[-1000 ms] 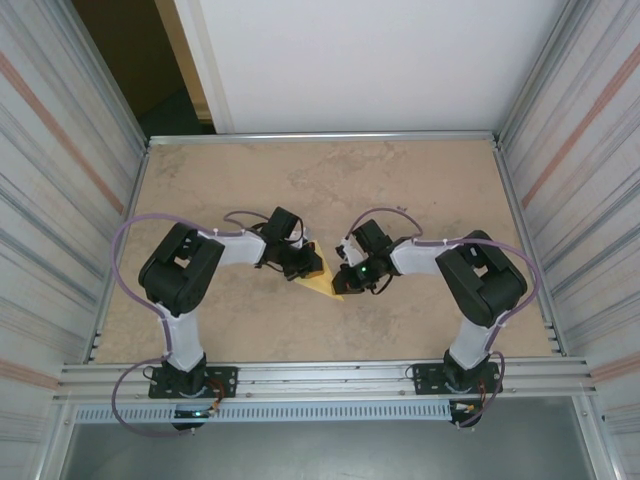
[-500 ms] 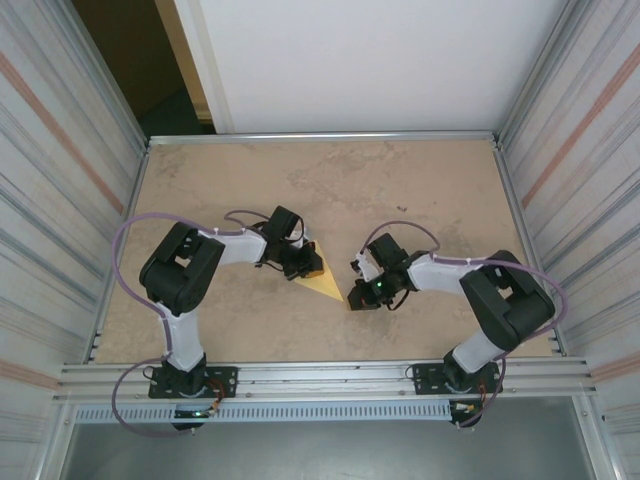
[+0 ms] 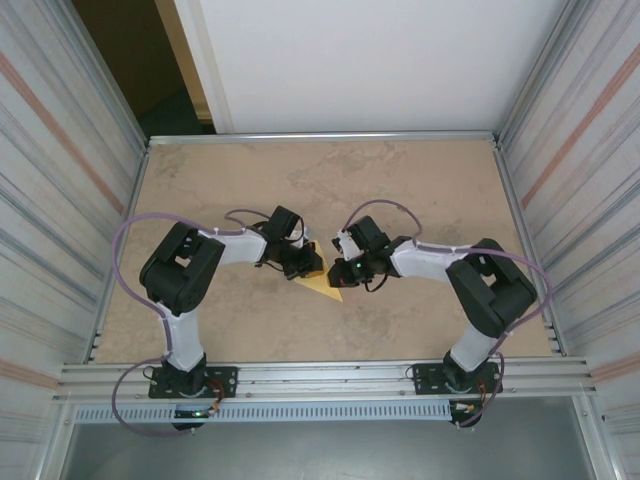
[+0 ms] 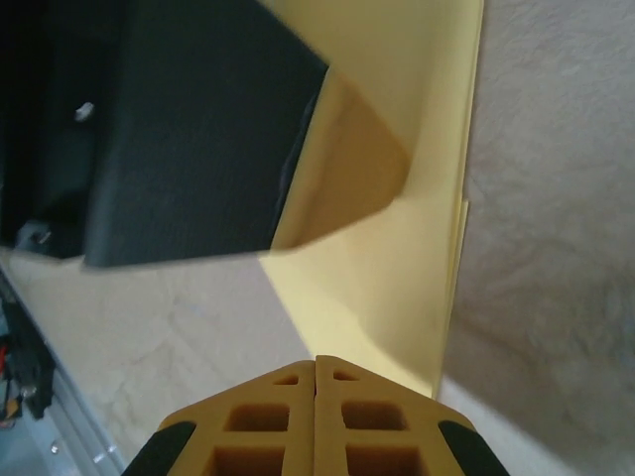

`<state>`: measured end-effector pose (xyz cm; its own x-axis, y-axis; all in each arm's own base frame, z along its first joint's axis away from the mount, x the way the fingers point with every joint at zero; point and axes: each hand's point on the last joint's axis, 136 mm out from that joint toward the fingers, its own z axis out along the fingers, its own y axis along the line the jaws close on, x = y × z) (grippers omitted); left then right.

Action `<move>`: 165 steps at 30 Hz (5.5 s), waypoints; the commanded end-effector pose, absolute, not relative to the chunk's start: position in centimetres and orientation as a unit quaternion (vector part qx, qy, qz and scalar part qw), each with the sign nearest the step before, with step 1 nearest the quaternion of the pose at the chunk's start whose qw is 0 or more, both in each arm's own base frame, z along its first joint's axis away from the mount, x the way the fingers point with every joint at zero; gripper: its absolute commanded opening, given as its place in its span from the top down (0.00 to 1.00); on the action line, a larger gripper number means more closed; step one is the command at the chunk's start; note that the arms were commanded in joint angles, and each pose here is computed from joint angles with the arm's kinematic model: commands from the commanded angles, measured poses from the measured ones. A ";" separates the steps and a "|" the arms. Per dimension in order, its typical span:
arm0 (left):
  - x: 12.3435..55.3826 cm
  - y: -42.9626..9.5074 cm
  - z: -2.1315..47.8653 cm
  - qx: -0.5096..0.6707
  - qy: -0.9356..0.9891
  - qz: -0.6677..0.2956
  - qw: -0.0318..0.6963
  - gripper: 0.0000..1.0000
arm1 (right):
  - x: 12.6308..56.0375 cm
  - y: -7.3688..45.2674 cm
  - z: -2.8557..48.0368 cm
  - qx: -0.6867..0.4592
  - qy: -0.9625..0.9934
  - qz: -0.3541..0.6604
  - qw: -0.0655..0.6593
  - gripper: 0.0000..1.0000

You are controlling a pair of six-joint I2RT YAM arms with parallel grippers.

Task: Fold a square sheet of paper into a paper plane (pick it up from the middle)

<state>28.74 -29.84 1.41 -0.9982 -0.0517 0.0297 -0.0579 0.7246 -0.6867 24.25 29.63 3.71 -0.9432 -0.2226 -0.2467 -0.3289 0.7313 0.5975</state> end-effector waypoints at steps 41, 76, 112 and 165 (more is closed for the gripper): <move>31.0 -26.9 0.8 0.010 -0.941 0.324 -0.094 0.88 | 21.8 25.5 -3.8 -0.110 0.968 0.227 0.007 0.99; 38.9 -15.6 1.2 0.067 -0.959 0.249 -0.116 0.87 | 19.9 23.7 -5.9 -0.082 0.977 0.195 -0.024 1.00; 32.1 -20.4 8.3 0.154 -0.884 0.417 -0.142 0.41 | 30.5 32.4 5.5 -0.105 0.902 0.409 0.090 0.72; 29.8 -29.7 28.7 -0.073 -0.717 0.610 -0.329 0.44 | 33.2 28.6 29.3 -0.007 0.713 0.638 0.292 1.00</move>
